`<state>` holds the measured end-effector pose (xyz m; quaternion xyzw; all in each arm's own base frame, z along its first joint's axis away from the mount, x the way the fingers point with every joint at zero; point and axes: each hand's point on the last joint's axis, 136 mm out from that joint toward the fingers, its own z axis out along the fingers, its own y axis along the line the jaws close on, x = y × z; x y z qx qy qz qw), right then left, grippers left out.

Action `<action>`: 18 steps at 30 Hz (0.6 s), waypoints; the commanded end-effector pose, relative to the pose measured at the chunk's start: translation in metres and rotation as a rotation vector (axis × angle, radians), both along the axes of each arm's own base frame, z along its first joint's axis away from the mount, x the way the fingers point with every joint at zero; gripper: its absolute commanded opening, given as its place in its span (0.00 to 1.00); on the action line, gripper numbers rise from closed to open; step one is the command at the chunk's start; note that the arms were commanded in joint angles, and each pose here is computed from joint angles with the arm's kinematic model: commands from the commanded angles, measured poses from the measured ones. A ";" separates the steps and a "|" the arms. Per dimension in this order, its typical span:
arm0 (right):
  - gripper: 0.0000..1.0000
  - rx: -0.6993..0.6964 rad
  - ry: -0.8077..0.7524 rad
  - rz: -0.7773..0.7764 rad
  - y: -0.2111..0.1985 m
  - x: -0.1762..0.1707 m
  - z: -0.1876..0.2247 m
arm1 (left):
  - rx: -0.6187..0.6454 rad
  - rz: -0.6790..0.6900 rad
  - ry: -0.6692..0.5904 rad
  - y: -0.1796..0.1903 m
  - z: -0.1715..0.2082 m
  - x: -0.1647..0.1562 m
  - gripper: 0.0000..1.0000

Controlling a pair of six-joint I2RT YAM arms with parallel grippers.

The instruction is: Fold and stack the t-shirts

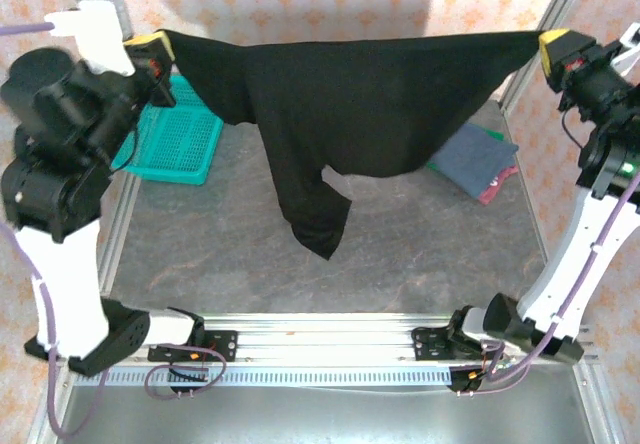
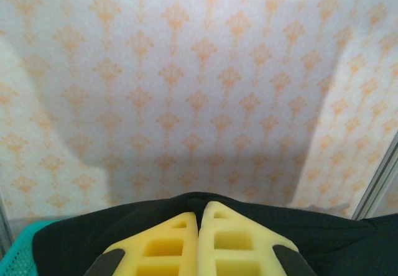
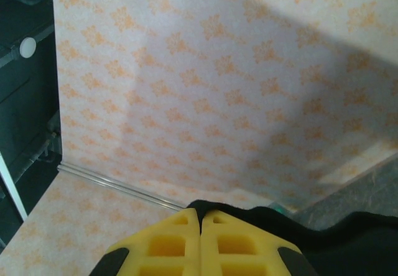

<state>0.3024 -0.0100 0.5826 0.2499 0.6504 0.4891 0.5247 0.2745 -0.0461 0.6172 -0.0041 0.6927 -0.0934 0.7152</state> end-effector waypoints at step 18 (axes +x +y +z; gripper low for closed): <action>0.00 0.085 -0.055 -0.028 0.031 -0.071 0.021 | -0.001 -0.063 -0.243 0.001 0.074 -0.053 0.00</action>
